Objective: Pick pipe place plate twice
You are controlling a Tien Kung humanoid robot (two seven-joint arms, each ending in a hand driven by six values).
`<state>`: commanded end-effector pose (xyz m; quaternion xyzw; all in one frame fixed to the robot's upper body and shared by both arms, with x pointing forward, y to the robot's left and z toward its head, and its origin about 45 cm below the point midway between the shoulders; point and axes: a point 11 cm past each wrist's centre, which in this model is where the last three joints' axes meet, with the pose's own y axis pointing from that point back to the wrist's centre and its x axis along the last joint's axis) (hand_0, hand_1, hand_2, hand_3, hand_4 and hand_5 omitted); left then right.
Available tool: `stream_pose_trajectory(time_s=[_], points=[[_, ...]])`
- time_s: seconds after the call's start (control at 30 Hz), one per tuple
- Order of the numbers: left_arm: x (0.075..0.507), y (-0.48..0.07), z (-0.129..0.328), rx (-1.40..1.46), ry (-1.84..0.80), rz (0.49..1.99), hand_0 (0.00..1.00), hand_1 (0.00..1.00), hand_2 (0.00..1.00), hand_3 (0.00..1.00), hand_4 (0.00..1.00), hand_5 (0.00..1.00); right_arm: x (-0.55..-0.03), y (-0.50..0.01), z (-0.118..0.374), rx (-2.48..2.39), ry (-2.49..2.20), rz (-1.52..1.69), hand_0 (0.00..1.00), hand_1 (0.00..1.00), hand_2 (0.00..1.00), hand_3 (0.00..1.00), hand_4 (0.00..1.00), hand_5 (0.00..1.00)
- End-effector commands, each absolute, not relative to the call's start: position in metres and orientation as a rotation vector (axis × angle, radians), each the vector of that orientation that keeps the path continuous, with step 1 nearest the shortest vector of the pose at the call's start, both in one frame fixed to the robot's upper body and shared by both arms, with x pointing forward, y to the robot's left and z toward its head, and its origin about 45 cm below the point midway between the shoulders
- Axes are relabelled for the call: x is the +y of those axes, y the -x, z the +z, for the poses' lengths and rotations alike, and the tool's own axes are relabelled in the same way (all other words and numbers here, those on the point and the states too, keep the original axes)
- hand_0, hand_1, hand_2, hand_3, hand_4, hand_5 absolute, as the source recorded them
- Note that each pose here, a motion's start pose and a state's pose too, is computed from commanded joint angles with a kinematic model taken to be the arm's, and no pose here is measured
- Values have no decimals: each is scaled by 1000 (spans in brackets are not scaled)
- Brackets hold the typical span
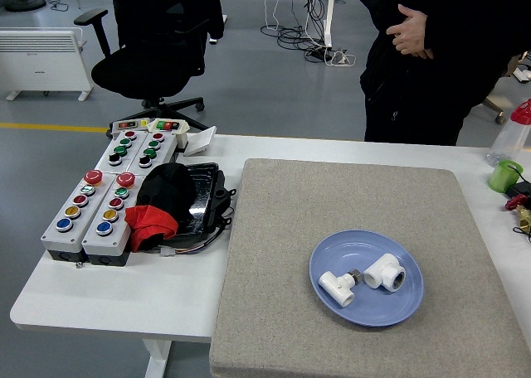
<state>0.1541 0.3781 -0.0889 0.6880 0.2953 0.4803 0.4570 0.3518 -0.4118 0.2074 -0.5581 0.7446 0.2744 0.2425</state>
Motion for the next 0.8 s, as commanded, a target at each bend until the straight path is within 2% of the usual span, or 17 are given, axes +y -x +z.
stream_pose_trajectory(time_s=[0.8], points=[[377,-153,-89,734,-1698,1178,656,634,638,558,394,998,-415,-348,204,2049,1506,765,808,767,801,763,529,643]])
